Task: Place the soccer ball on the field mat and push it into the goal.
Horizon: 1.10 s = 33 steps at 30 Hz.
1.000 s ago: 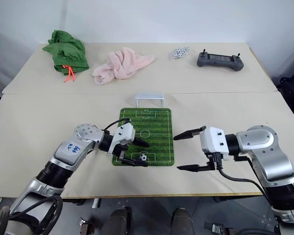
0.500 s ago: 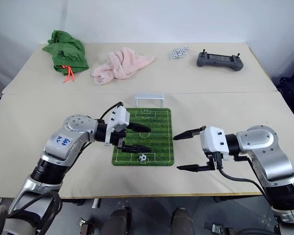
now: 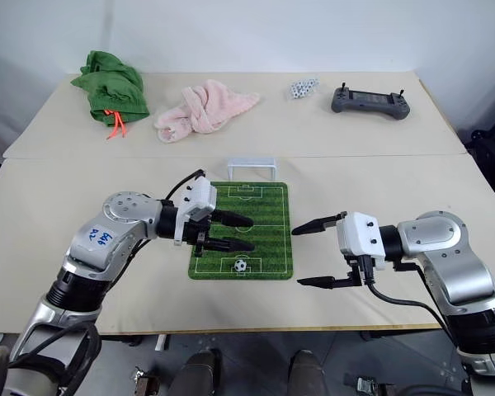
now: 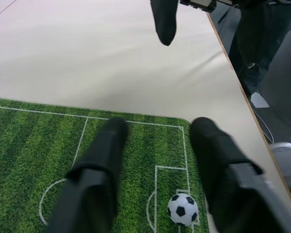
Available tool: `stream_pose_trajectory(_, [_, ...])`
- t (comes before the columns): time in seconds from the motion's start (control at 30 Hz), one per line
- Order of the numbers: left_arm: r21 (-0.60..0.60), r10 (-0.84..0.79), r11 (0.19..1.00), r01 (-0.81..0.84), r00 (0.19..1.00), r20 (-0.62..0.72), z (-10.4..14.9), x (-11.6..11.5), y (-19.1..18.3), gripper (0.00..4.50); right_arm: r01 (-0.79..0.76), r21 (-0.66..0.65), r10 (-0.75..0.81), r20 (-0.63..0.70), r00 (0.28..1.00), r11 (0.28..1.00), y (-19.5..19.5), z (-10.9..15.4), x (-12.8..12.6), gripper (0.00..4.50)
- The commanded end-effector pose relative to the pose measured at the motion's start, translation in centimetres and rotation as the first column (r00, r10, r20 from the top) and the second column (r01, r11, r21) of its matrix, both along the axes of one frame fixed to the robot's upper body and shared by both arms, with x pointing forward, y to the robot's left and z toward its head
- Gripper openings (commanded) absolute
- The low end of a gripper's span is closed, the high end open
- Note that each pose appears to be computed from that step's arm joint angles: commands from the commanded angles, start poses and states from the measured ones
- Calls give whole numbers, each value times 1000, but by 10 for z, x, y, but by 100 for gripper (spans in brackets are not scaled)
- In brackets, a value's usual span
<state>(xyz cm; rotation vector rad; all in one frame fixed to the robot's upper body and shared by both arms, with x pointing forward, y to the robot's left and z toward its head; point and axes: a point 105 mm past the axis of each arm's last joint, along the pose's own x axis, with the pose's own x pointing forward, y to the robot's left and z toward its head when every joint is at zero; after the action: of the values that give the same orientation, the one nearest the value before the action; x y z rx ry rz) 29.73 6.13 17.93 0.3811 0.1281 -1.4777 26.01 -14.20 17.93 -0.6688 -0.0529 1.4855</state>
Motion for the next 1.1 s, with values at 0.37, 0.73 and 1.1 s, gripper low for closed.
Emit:
stream_pose_trajectory(0.37, [88, -165, 980, 180, 974, -154, -13, -43, 6, 2, -20, 2, 20, 31, 999, 1000, 1, 5, -7, 450])
stream_pose_trajectory(0.73, [144, -163, 969, 200, 958, -234, -35, -56, 3, 2, 17, -61, -12, 72, 997, 998, -1, -2, -5, 450])
stream_pose_trajectory(1.1, [169, -113, 973, 159, 961, -251, -53, -59, 7, 2, 135, -51, -128, 116, 985, 990, -6, -2, 7, 450])
